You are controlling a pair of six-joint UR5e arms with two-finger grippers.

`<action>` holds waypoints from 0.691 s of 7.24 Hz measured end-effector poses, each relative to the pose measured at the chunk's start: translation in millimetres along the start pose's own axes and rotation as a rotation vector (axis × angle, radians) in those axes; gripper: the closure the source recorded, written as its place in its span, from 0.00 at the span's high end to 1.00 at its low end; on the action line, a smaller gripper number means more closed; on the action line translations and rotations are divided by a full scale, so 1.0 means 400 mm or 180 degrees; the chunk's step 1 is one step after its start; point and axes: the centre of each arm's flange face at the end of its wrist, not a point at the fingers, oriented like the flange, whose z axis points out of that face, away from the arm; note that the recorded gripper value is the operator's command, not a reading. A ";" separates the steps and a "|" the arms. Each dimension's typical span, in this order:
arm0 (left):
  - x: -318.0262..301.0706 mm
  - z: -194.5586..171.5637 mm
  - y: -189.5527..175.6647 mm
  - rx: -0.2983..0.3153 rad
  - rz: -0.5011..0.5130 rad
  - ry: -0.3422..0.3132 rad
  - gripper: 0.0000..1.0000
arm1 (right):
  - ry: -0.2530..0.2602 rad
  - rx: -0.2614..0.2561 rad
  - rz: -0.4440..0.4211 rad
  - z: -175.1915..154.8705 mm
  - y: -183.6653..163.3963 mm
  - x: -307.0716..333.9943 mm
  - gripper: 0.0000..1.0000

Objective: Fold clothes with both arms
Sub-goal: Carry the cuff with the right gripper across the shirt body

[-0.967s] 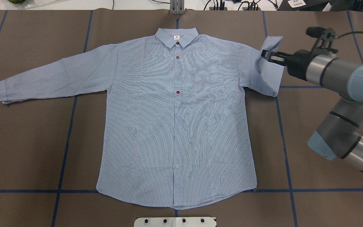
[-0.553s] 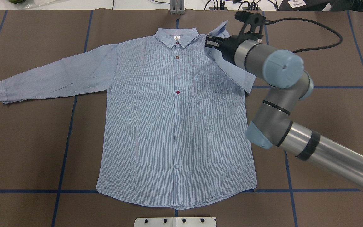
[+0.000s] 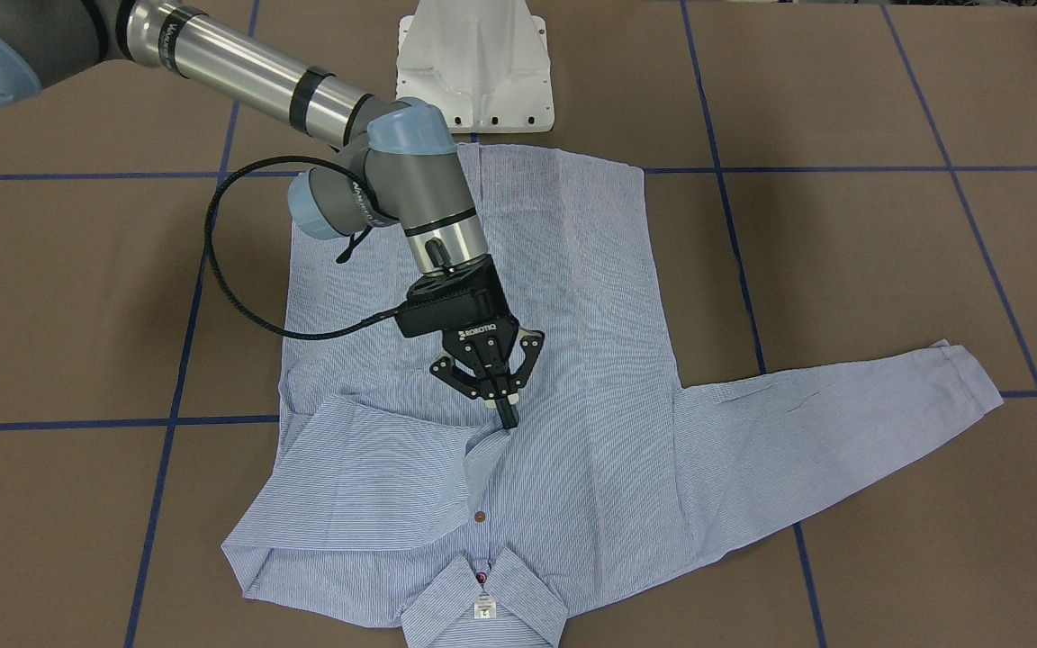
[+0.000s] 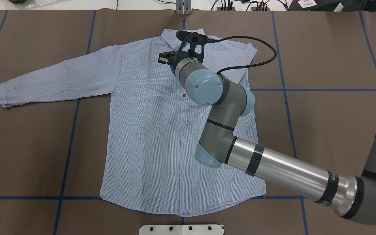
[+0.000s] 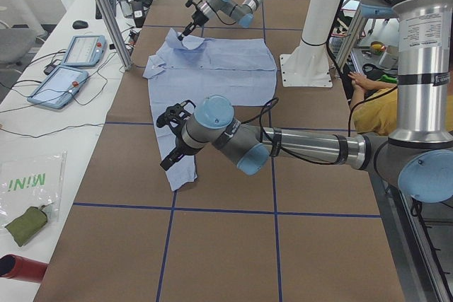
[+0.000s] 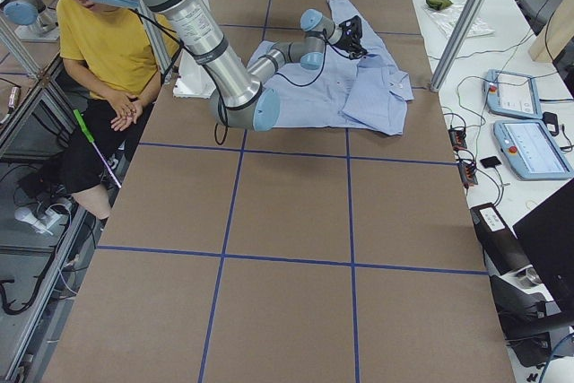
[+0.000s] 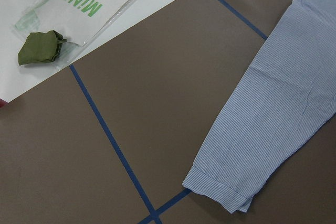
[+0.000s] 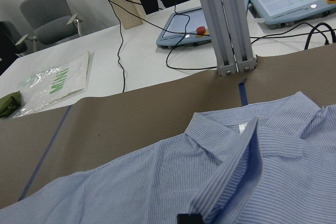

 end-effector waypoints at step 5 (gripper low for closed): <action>-0.005 0.005 0.013 -0.0024 -0.0020 0.0001 1.00 | 0.0345 -0.0389 -0.0335 0.043 0.205 -0.146 0.00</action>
